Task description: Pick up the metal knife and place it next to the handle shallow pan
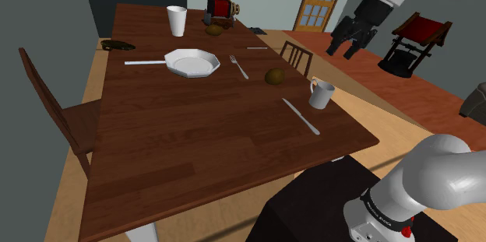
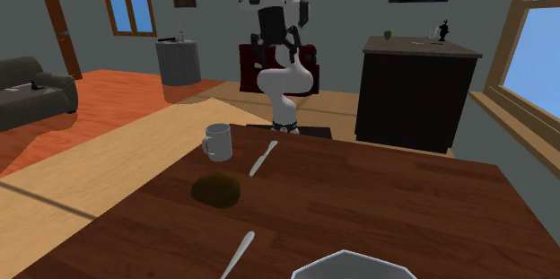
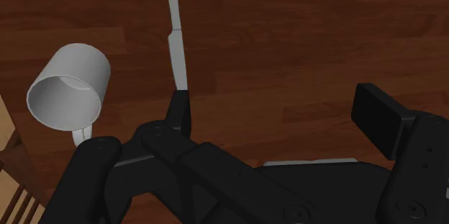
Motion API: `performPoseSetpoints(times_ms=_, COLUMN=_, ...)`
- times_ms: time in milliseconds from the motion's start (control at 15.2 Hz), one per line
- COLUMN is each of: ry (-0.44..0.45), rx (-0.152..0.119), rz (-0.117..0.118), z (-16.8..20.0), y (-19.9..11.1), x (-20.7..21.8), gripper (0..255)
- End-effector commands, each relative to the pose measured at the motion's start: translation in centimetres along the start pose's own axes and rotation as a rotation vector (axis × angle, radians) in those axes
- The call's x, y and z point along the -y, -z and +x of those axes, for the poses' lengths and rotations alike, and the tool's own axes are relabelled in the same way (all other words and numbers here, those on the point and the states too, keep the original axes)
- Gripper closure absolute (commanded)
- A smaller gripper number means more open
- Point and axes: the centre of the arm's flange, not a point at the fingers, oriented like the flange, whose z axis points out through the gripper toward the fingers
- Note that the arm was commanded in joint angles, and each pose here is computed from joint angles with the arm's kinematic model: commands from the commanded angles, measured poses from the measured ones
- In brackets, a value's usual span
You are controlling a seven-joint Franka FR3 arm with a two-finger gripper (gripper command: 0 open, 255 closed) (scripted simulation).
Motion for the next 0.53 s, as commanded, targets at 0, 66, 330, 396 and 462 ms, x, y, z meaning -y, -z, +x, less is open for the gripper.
performPoseSetpoints(times_ms=0, ry=0.000, rx=0.000, rz=0.000, z=0.0, y=0.0, x=0.0, gripper=0)
performPoseSetpoints(times_ms=66, ry=0.001, rx=0.006, rz=-0.006, z=0.4, y=-1.2, x=-0.3, gripper=0)
performPoseSetpoints(times_ms=330, ry=0.005, rx=0.030, rz=-0.032, z=1.7, y=-6.2, x=-1.4, gripper=0)
performPoseSetpoints(times_ms=396, ry=0.006, rx=0.036, rz=-0.038, z=2.0, y=-7.5, x=-1.6, gripper=0)
performPoseSetpoints(times_ms=462, ry=0.007, rx=0.042, rz=-0.044, z=2.3, y=-8.7, x=-1.9, gripper=0)
